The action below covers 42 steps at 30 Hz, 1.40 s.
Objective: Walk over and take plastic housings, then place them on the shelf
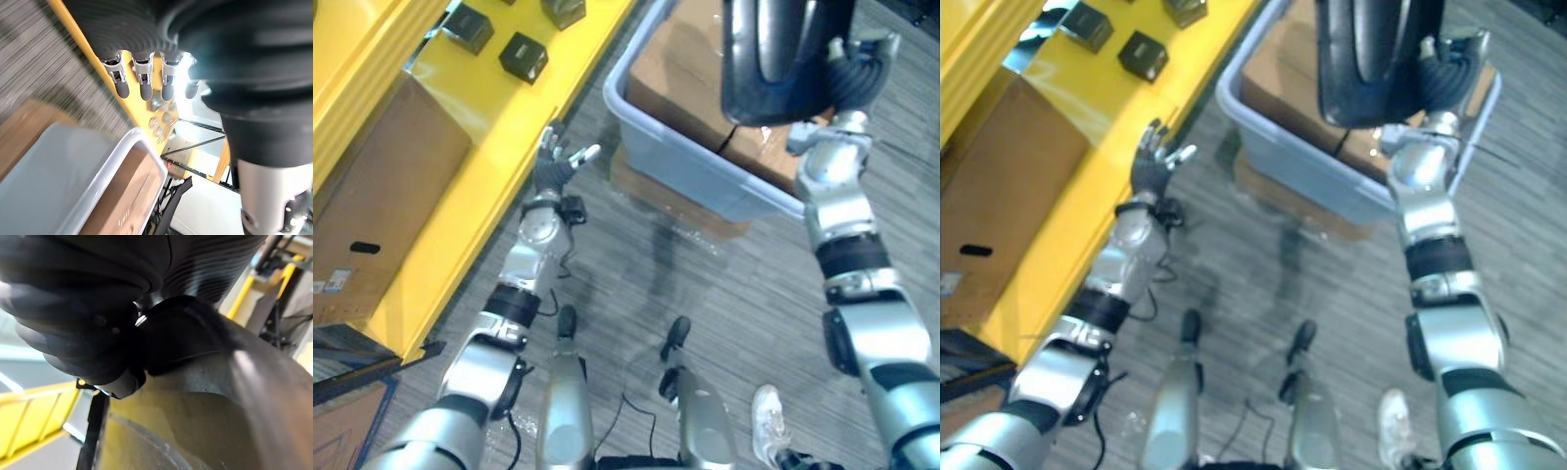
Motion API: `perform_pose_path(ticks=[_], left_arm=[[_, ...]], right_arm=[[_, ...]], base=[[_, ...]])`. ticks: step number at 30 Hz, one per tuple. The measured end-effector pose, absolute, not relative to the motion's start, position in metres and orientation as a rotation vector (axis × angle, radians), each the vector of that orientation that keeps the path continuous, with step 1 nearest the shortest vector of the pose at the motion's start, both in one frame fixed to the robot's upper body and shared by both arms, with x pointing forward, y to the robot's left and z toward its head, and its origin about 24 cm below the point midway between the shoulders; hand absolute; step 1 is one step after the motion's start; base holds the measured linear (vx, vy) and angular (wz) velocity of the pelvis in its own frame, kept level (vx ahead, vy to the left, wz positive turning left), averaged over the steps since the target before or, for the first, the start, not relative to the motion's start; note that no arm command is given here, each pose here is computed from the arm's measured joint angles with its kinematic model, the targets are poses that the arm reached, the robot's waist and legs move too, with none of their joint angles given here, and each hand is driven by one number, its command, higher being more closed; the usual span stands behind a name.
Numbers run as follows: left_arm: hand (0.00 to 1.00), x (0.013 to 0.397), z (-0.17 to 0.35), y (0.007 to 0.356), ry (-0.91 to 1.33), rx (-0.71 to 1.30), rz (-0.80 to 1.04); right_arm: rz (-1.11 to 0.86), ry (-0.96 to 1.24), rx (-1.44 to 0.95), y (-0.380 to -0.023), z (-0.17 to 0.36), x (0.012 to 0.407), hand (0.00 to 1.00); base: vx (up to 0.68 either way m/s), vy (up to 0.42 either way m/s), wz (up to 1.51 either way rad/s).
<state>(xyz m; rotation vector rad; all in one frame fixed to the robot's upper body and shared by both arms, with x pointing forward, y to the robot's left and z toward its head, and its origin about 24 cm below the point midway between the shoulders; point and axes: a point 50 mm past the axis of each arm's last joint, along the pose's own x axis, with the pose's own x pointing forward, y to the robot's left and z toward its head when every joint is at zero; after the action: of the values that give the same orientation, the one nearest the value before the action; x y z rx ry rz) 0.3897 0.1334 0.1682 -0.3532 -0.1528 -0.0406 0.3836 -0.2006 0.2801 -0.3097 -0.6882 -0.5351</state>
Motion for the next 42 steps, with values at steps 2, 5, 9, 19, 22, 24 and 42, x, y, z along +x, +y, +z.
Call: perform_pose_path(ticks=[2,5,9,19,22,24,42], left_arm=[[0.0,0.39,0.162,0.126,-0.119,-0.399,-0.058],[0.0,0.391,0.158,0.117,-0.097,-0.451,-0.102],[0.0,0.392,0.16,0.113,-0.098,-0.459,-0.114],[0.0,0.389,0.155,0.089,-0.073,-0.421,-0.2],[0.0,0.388,0.152,0.083,-0.061,-0.416,-0.212],[0.0,0.388,0.151,0.08,-0.06,-0.404,-0.219],[1.0,0.387,0.15,0.083,-0.105,-0.402,-0.08]], right_arm=[[-0.515,-0.687,-0.321,-0.194,0.277,0.384,1.0],[-0.484,-0.672,-0.341,-0.185,0.268,0.386,1.0],[-0.42,-0.675,-0.383,-0.169,0.258,0.386,1.0],[-0.275,-0.663,-0.447,-0.128,0.234,0.385,1.0],[-0.229,-0.632,-0.452,-0.118,0.219,0.384,1.0],[-0.207,-0.618,-0.453,-0.113,0.213,0.383,1.0],[-0.103,-0.532,-0.396,-0.088,0.174,0.374,1.0]], base=[[0.0,0.0,0.0],[0.01,0.002,-0.01],[0.01,0.006,-0.04],[0.0,0.0,0.0],[0.0,0.003,0.01],[-0.01,0.004,0.04],[0.0,0.0,0.01]])
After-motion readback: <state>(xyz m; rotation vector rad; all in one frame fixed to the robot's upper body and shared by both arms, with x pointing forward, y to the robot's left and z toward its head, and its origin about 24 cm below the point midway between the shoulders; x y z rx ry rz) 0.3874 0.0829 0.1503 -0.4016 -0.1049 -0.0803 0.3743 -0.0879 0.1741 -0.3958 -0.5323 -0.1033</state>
